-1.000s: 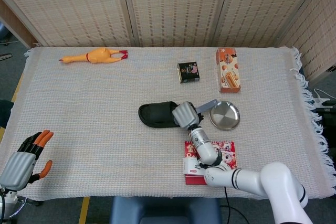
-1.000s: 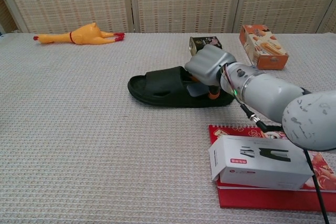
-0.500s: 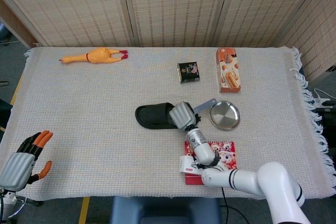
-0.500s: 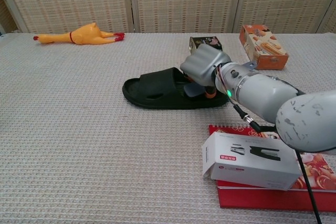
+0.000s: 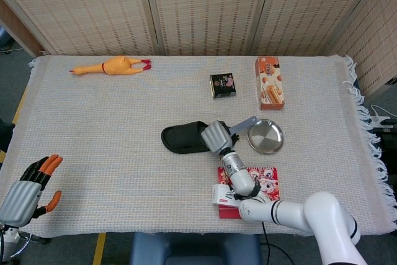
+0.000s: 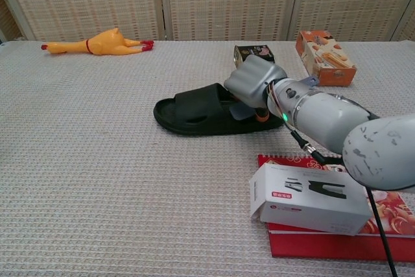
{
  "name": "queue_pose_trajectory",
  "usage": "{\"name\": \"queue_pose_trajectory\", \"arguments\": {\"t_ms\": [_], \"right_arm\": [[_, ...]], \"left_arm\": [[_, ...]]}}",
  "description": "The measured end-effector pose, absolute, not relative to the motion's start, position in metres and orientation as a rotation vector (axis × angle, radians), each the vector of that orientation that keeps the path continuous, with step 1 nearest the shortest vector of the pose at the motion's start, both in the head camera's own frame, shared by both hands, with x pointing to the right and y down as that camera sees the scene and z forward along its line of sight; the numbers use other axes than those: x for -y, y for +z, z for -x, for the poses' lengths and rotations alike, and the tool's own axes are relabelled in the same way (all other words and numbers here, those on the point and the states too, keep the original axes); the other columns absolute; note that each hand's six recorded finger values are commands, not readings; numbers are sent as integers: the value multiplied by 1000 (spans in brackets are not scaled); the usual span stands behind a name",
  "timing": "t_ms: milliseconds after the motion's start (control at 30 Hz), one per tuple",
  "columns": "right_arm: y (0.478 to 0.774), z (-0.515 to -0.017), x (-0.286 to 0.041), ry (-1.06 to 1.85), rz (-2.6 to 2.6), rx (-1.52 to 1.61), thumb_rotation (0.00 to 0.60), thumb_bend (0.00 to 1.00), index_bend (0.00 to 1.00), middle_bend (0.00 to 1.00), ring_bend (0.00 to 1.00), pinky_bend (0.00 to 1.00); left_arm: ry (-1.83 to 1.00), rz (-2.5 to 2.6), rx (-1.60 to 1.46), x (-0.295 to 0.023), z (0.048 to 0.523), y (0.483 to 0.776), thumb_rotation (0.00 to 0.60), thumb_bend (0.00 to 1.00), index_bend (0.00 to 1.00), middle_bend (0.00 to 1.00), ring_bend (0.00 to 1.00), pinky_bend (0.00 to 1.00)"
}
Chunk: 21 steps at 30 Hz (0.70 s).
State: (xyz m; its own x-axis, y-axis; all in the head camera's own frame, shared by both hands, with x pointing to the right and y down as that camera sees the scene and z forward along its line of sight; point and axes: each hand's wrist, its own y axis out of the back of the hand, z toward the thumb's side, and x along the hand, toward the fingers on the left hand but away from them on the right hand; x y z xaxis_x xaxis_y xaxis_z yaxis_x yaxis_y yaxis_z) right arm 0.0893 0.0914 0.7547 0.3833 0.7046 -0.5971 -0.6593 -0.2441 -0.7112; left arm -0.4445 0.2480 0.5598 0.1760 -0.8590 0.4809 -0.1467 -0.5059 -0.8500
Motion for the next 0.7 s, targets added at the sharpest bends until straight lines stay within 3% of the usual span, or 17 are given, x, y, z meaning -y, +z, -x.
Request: {"name": "queue_pose_trajectory", "arguments": {"t_ms": [700], "right_arm": [[746,-108,-83,1304,1310,106,600,314,940,650,620,831]], "left_arm": [[-1377,1785,-944,-248,443,561,600,471,0,0,0,97]]}}
